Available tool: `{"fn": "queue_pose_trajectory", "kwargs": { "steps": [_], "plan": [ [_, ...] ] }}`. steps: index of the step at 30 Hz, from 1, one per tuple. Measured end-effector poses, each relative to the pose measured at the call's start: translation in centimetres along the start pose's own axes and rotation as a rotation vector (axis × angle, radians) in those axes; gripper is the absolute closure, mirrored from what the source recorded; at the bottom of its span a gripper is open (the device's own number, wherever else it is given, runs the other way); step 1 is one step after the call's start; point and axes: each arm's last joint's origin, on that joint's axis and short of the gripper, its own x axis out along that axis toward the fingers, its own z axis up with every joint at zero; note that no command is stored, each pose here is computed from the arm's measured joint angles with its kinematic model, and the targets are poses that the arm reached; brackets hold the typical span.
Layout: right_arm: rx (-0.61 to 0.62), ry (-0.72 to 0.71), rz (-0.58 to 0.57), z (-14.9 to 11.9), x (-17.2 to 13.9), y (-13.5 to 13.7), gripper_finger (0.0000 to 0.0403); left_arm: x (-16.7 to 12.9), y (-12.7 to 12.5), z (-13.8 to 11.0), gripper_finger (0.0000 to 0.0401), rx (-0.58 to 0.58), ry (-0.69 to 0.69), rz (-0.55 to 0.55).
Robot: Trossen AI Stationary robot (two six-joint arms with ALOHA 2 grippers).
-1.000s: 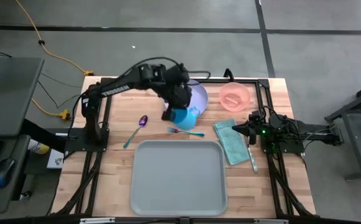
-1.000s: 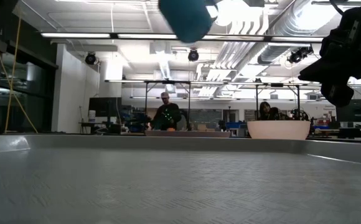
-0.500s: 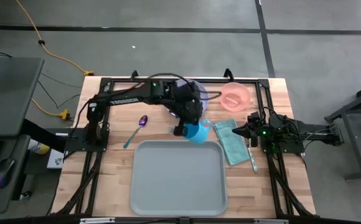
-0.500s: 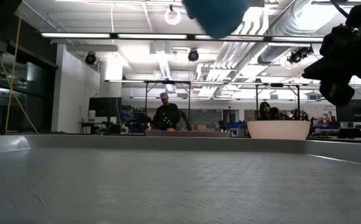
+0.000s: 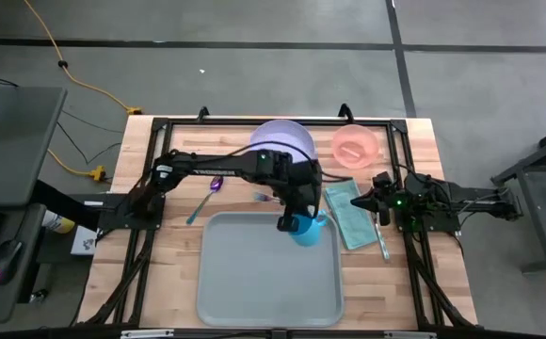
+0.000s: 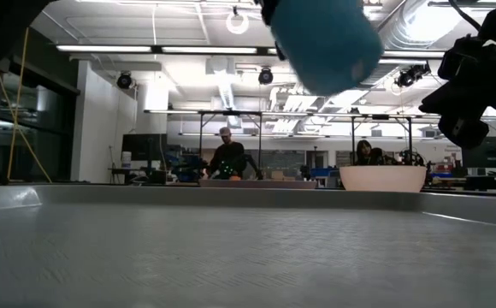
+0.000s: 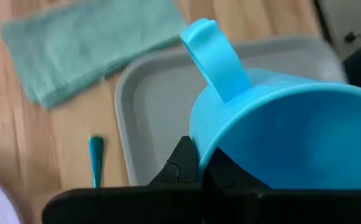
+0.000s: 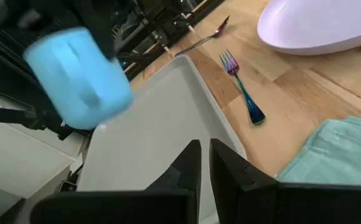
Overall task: Set up tray
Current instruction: Put the blue mug on the gray serving tray
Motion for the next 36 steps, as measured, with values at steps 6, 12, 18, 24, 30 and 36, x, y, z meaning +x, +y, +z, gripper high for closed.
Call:
{"fn": "queue_pose_trajectory", "kwargs": {
  "steps": [6, 12, 18, 24, 30, 36],
  "plan": [
    [0.001, 0.004, -0.010, 0.0, 0.1, 0.0, 0.0391, 3.2, 1.3, -0.2, 0.0382, -0.022, 0.049, 0.173],
    [-0.014, 0.004, -0.013, 0.0, 0.1, -0.1, 0.0391, 5.9, 2.3, -0.8, 0.0382, 0.019, 0.109, 0.203],
    [-0.014, 0.010, -0.020, -0.1, 0.2, -0.1, 0.0391, 6.3, 2.3, -0.4, 0.0382, 0.003, 0.068, 0.182],
    [-0.014, 0.010, -0.023, -0.1, 0.2, -0.1, 0.0391, 6.3, 2.4, -0.1, 0.0382, -0.017, 0.032, 0.205],
    [-0.014, 0.010, -0.022, -0.1, 0.2, -0.1, 0.0391, 6.3, 2.2, 0.3, 0.0382, -0.037, -0.015, 0.127],
    [-0.017, 0.010, -0.022, -0.1, 0.2, -0.1, 0.0391, 6.3, 2.2, 0.6, 0.0382, -0.031, -0.048, 0.108]
  ]
}}
